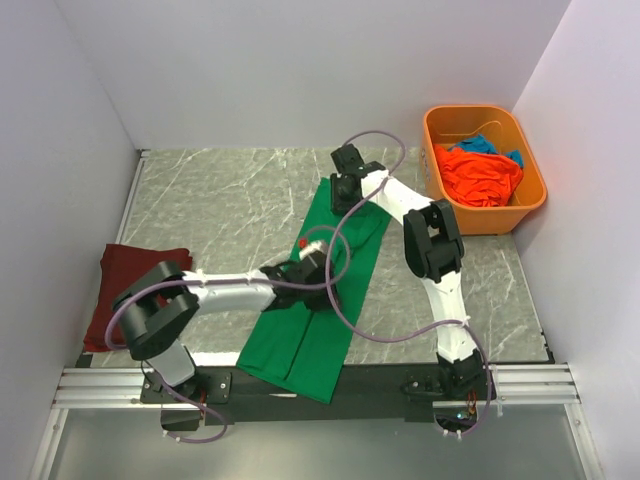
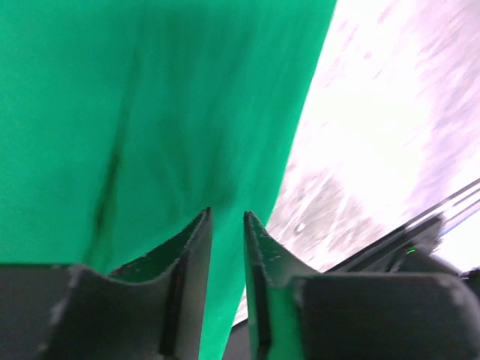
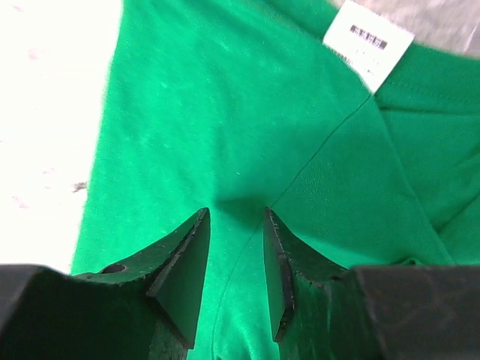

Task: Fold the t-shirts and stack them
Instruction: Fold the tshirt

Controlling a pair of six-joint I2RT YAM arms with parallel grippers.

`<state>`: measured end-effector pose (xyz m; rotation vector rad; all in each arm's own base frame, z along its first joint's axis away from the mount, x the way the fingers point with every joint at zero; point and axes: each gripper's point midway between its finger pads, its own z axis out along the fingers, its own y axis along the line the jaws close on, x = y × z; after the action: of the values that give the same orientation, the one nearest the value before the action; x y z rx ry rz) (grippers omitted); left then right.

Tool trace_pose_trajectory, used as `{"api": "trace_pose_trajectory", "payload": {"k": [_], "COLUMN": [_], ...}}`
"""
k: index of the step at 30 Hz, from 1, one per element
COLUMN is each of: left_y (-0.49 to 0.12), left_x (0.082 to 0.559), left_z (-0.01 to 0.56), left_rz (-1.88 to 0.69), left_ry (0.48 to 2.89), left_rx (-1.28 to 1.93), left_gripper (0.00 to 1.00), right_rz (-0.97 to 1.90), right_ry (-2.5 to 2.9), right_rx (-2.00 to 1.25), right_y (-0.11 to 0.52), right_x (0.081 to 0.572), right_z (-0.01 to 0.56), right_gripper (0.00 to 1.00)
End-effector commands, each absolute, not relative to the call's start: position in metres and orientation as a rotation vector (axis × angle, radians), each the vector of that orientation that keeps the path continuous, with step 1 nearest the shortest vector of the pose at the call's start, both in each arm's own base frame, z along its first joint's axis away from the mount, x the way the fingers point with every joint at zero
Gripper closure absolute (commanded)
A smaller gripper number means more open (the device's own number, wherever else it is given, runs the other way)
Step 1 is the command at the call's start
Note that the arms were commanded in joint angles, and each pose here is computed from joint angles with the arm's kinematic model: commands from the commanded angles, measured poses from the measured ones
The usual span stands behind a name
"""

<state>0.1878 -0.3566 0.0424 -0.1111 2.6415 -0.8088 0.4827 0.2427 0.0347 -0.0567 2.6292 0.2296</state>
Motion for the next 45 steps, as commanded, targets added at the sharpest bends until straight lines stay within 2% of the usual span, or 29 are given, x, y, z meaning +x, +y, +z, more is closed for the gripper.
{"api": "trace_pose_trajectory", "payload": {"k": [1,3,4,8,10,12,13,18,19,20,22,23,28,35,45], "left_y": [-0.355,-0.342,-0.339,-0.309,-0.305,-0.28,-0.278,-0.27,-0.273,-0.272,-0.28,-0.279,-0.282,-0.289,-0.301], "left_x": [0.222,0.245,0.255,0.322,0.352,0.394,0.415,0.475,0.488,0.498,0.508,0.514,0.523,0.527,0.536], "left_z": [0.098,0.118,0.129,0.164,0.185,0.171,0.187,0.165,0.178,0.158,0.16,0.139,0.105,0.054,0.02], "left_rz": [-0.918,-0.932,-0.934,-0.925,-0.974,-0.871,-0.84,-0.729,-0.732,-0.725,-0.747,-0.723,-0.723,-0.767,-0.783], "left_ry": [2.503,2.441,2.41,2.27,2.216,2.224,2.179,2.194,2.16,2.192,2.198,2.235,2.29,2.362,2.416], "left_rx": [-0.125,-0.171,-0.165,-0.25,-0.226,-0.278,-0.224,0.008,0.04,0.067,0.187,0.203,0.316,0.356,0.371], "left_gripper": [0.7,0.64,0.58,0.44,0.41,0.4,0.4,0.36,0.34,0.33,0.33,0.32,0.33,0.34,0.39], "right_rz": [0.294,0.334,0.343,0.373,0.379,0.386,0.377,0.434,0.437,0.438,0.434,0.432,0.408,0.382,0.364], "right_ry": [2.496,2.422,2.417,2.361,2.364,2.348,2.366,2.384,2.388,2.39,2.401,2.402,2.418,2.439,2.463], "right_rx": [-0.04,0.004,0.028,0.147,0.222,0.254,0.277,0.299,0.299,0.302,0.31,0.315,0.357,0.398,0.456], "right_y": [0.24,0.231,0.226,0.202,0.186,0.177,0.171,0.164,0.163,0.162,0.159,0.157,0.147,0.137,0.125], "right_x": [0.503,0.508,0.505,0.499,0.49,0.482,0.474,0.448,0.445,0.442,0.434,0.432,0.421,0.412,0.43], "right_z": [0.099,0.133,0.136,0.157,0.155,0.16,0.146,0.134,0.132,0.13,0.123,0.121,0.105,0.084,0.067], "right_gripper": [0.58,0.57,0.57,0.57,0.57,0.57,0.57,0.57,0.57,0.57,0.57,0.57,0.58,0.58,0.58]}}
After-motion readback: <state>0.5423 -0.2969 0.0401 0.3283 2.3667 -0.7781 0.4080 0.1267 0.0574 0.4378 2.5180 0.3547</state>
